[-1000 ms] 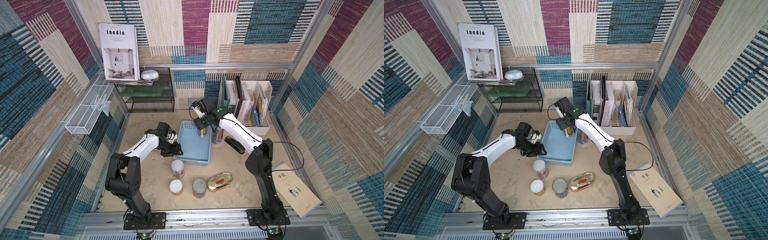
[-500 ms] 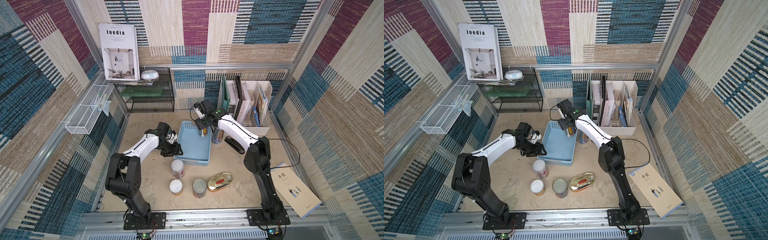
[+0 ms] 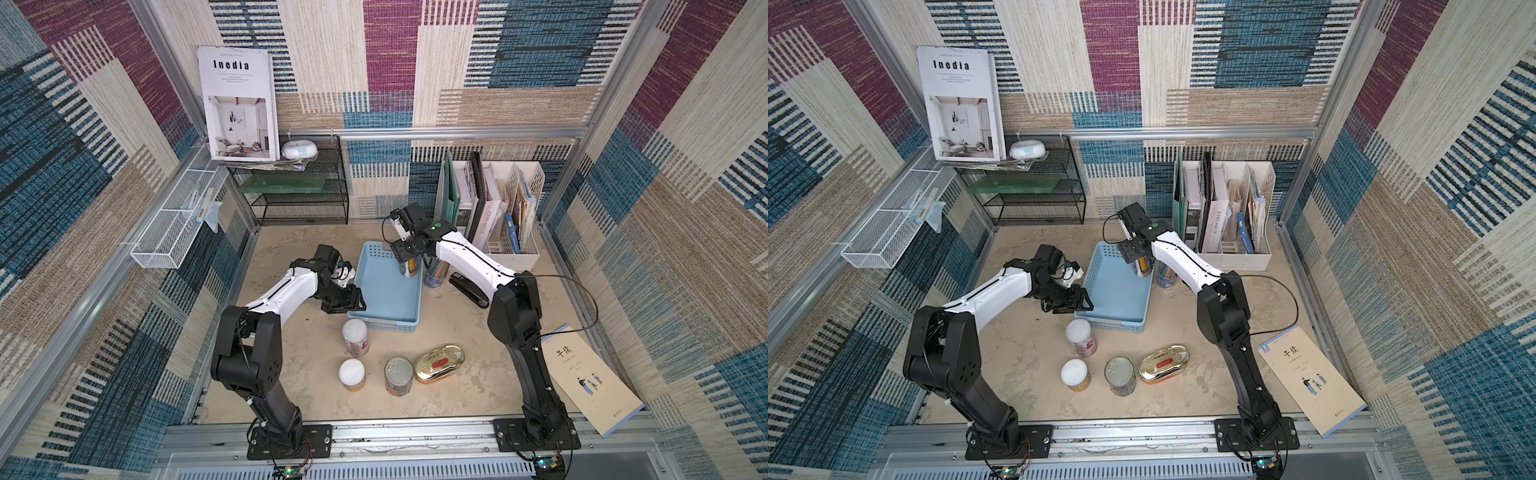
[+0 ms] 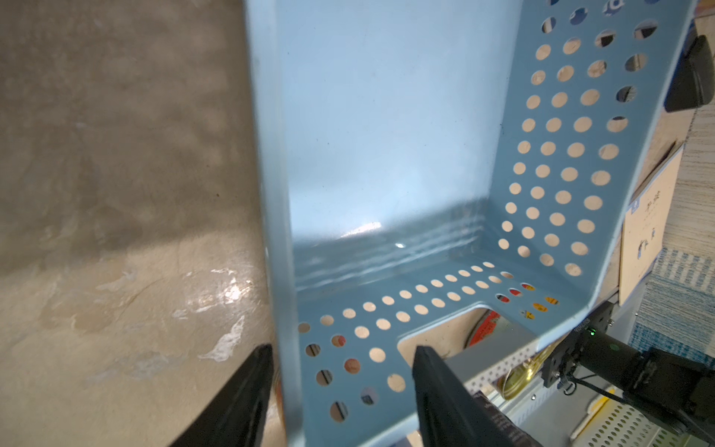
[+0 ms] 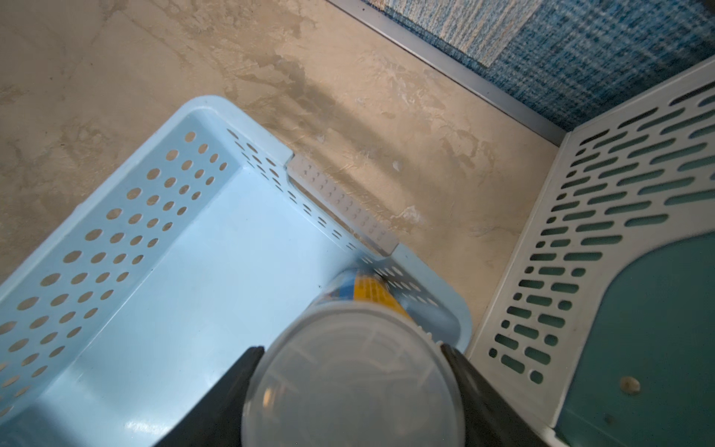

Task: Put the canned food in the basket
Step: Place the canned food in the basket.

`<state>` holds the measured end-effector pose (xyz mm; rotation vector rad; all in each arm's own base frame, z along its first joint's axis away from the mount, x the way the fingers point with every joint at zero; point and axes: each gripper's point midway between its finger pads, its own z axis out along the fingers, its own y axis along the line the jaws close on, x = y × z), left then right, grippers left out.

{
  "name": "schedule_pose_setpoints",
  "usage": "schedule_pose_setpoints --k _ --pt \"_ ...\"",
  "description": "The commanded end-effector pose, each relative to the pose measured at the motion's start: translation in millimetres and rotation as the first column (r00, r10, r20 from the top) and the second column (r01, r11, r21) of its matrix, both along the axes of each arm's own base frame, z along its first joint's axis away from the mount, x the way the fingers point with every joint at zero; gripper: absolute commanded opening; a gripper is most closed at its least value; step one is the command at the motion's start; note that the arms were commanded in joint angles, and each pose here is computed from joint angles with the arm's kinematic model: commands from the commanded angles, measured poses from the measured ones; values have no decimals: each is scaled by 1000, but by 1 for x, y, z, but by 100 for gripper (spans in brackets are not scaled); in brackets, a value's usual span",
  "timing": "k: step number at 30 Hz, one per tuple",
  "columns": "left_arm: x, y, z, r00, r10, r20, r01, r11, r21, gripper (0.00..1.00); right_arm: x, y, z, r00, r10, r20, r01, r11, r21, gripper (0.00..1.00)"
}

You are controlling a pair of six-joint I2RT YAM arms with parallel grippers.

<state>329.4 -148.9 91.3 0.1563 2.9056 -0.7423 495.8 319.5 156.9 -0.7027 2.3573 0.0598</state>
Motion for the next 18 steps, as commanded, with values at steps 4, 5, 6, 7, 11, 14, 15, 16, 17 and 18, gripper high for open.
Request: schedule_pose_setpoints --k 4,5,6,7,11,14,15,16,17,18 --pt "-4 0 0 1000 -8 -17 8 1000 -3 65 11 0 5 999 -30 40 29 999 27 93" --pt "-4 0 0 1000 -7 -16 7 1000 -1 66 12 0 5 999 -33 42 32 999 27 96" --pt "-4 0 0 1000 -6 -14 6 1000 0 67 12 0 8 998 -32 46 30 999 31 97" --pt "-3 0 1 1000 -7 -10 7 1000 -1 69 11 1 9 999 -30 46 28 999 36 100" --pt "-1 2 9 1000 -2 24 2 1000 5 78 9 7 21 998 -14 55 9 997 77 99" --pt "1 2 19 997 1 74 -1 1000 0 81 7 13 37 998 9 67 -17 992 126 99" --pt "2 3 22 996 2 91 -3 1000 2 81 5 17 42 997 23 71 -33 989 142 99" --pt "2 4 26 994 2 111 -2 1000 3 82 2 21 48 996 50 73 -61 985 164 99" --pt "3 4 31 991 3 135 -3 1000 3 82 -1 26 54 994 72 76 -85 979 184 99" --pt "4 6 35 988 3 156 -4 1000 8 82 -3 30 59 992 94 81 -109 973 202 99"
